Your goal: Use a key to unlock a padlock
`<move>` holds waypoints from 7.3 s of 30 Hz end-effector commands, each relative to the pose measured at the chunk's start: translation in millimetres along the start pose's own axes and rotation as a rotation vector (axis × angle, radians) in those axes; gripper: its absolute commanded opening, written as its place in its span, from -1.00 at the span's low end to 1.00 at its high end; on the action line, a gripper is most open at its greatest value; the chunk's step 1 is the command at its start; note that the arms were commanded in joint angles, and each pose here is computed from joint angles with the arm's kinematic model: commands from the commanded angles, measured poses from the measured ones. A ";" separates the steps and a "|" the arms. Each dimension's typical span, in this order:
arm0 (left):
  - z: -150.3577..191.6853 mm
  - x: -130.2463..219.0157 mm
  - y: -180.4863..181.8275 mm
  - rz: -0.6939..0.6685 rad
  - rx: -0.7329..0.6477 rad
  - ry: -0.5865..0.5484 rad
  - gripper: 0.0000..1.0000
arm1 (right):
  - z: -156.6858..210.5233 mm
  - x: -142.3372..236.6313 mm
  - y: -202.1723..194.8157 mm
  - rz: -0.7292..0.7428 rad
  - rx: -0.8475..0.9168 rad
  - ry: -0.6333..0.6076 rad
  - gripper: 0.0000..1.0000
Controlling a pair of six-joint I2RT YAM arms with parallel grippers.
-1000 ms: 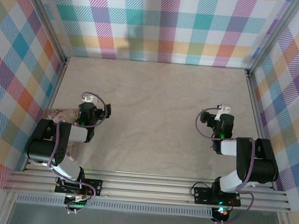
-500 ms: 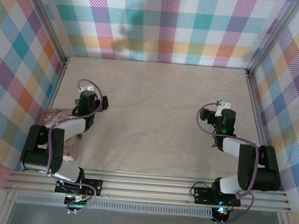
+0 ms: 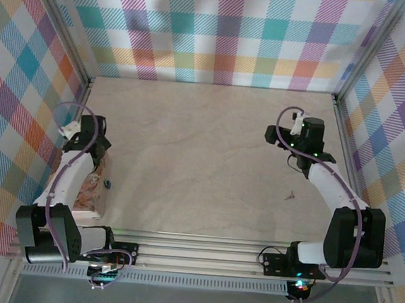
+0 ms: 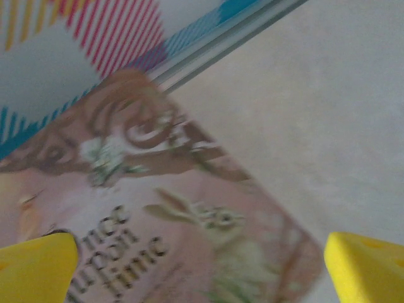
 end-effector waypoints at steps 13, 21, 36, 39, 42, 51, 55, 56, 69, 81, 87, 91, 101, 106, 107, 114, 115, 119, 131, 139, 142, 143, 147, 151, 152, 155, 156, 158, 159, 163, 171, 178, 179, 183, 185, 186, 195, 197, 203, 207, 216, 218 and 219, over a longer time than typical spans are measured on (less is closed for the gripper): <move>53.5 -24.9 -41.8 0.205 -0.073 0.251 0.93 | 62.2 -15.4 32.1 -0.048 -0.050 0.269 0.88; 62.1 -9.1 -94.4 0.287 -0.194 0.247 0.91 | 63.1 -11.4 26.6 -0.016 -0.039 0.256 0.90; 76.9 75.4 -249.4 0.527 -0.557 0.187 0.87 | 55.1 -8.8 27.4 0.009 -0.013 0.247 0.93; 71.9 95.6 -268.0 0.593 -0.586 0.174 0.84 | 52.6 -6.3 29.8 0.003 -0.021 0.242 0.93; 57.2 111.6 -269.0 0.628 -0.575 0.142 0.85 | 48.3 -4.2 34.9 -0.017 -0.032 0.234 0.89; 20.3 127.5 -209.8 0.694 -0.406 0.149 0.84 | 46.1 -30.5 76.0 -0.187 -0.069 0.353 0.71; 18.5 117.1 -163.0 0.692 -0.271 0.189 0.84 | 55.9 -52.3 111.9 -0.239 -0.004 0.445 0.66; 19.5 114.2 -150.4 0.683 -0.246 0.198 0.85 | 59.7 -57.5 123.7 -0.258 0.020 0.476 0.62; 63.0 80.3 -84.9 0.762 0.004 0.415 0.85 | 112.0 -113.3 214.4 -0.376 0.156 0.705 0.59; 88.6 49.8 -113.6 0.879 0.064 0.494 0.49 | 140.3 -128.4 222.4 -0.376 0.169 0.781 0.10; 83.9 41.8 -136.7 0.938 0.067 0.501 -0.01 | 152.0 -125.7 208.1 -0.347 0.176 0.812 -0.25; 78.4 42.1 -158.8 0.961 0.024 0.505 -0.19 | 156.4 -121.3 196.9 -0.319 0.165 0.814 -0.32; 72.9 52.1 -259.4 1.031 -0.172 0.551 -0.24 | 123.2 -109.0 159.8 -0.218 0.079 0.746 -0.34; 72.6 65.0 -316.7 1.074 -0.258 0.565 -0.25 | 90.4 -101.9 120.4 -0.163 -0.010 0.712 -0.36; 74.1 67.2 -327.8 1.082 -0.272 0.566 -0.25 | 84.0 -99.6 111.8 -0.153 -0.027 0.702 -0.36; 82.2 86.9 -394.9 1.140 -0.363 0.576 -0.26 | 59.9 -91.1 65.4 -0.081 -0.123 0.671 -0.36; 82.8 89.2 -401.5 1.146 -0.369 0.577 -0.26 | 58.2 -90.1 61.5 -0.073 -0.131 0.668 -0.36; 85.7 96.3 -419.2 1.145 -0.398 0.569 -0.27 | 49.5 -84.7 49.4 -0.044 -0.154 0.651 -0.34; 91.2 90.6 -389.3 1.029 -0.394 0.534 0.13 | 33.6 -66.6 49.8 -0.033 -0.195 0.591 -0.06; 81.5 95.0 -362.9 0.959 -0.423 0.465 0.46 | 16.6 -33.7 35.4 0.035 -0.267 0.507 0.21; 72.0 100.0 -351.7 0.930 -0.449 0.421 0.51 | 12.9 -9.7 9.2 0.147 -0.325 0.454 0.22; 69.9 101.7 -347.1 0.918 -0.461 0.407 0.52 | 13.9 0.2 -2.0 0.195 -0.350 0.440 0.22; 67.5 104.9 -329.6 0.875 -0.476 0.381 0.54 | 33.2 35.4 -45.0 0.343 -0.433 0.429 0.13; 72.3 103.6 -316.1 0.838 -0.474 0.362 0.56 | 68.2 58.1 -74.0 0.436 -0.472 0.471 0.03; 75.4 101.3 -312.6 0.819 -0.459 0.370 0.56 | 76.8 61.0 -78.4 0.452 -0.465 0.486 0.03; 91.4 98.8 -310.6 0.850 -0.458 0.411 0.56 | 97.7 62.4 -88.0 0.486 -0.473 0.530 0.01; 97.0 98.9 -310.2 0.861 -0.465 0.421 0.56 | 102.7 60.7 -90.2 0.493 -0.486 0.544 -0.02; 105.1 98.3 -307.5 0.864 -0.479 0.440 0.55 | 109.5 56.5 -93.1 0.501 -0.509 0.570 -0.06; 108.0 97.9 -305.8 0.861 -0.485 0.449 0.55 | 112.2 54.5 -95.6 0.514 -0.517 0.580 -0.09; 112.8 97.8 -301.6 0.850 -0.506 0.466 0.54 | 119.4 50.7 -109.2 0.599 -0.519 0.591 -0.16; 115.5 95.7 -297.6 0.836 -0.520 0.460 0.53 | 124.9 42.3 -131.3 0.724 -0.504 0.578 -0.17; 111.1 98.5 -294.2 0.829 -0.531 0.439 0.51 | 132.5 30.3 -138.2 0.744 -0.512 0.616 -0.21; 111.1 98.4 -293.4 0.826 -0.534 0.438 0.51 | 135.2 29.0 -139.2 0.744 -0.516 0.624 -0.21; 112.3 97.3 -291.2 0.817 -0.539 0.439 0.51 | 143.0 25.8 -139.9 0.730 -0.530 0.647 -0.25; 113.1 97.1 -290.2 0.816 -0.537 0.441 0.51 | 145.2 25.1 -139.1 0.718 -0.535 0.653 -0.29; 112.8 97.1 -289.8 0.816 -0.535 0.440 0.51 | 145.0 24.7 -137.9 0.709 -0.537 0.653 -0.32; 111.8 99.2 -285.9 0.815 -0.537 0.433 0.50 | 143.3 21.1 -118.6 0.576 -0.571 0.645 -0.78; 110.8 100.5 -285.3 0.821 -0.535 0.426 0.49 | 140.9 20.3 -111.2 0.538 -0.566 0.636 -0.90; 108.4 108.4 -281.8 0.868 -0.529 0.399 0.49 | 132.0 20.4 -90.1 0.445 -0.536 0.603 -1.00; 105.9 113.1 -277.1 0.886 -0.533 0.375 0.49 | 126.0 25.8 -83.3 0.433 -0.516 0.575 -1.00; 110.3 112.7 -270.4 0.880 -0.549 0.382 0.48 | 132.5 46.0 -107.8 0.668 -0.442 0.634 -0.15; 110.5 112.6 -270.3 0.880 -0.549 0.382 0.48 | 138.2 46.4 -111.1 0.688 -0.449 0.655 -0.05; 110.1 112.4 -270.8 0.880 -0.548 0.381 0.48 | 140.7 46.0 -112.7 0.696 -0.452 0.661 0.00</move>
Point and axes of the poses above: each hand's point on the last joint's axis, 136 mm out from that joint toward the fingers, its own x axis back along the fingers, its own y axis along the line the jaws close on, z = x × y, the point moved 4 cm from there along x, back along the fingers, and after that the axes turned 14 degrees about -x, right-handed, at the moved point
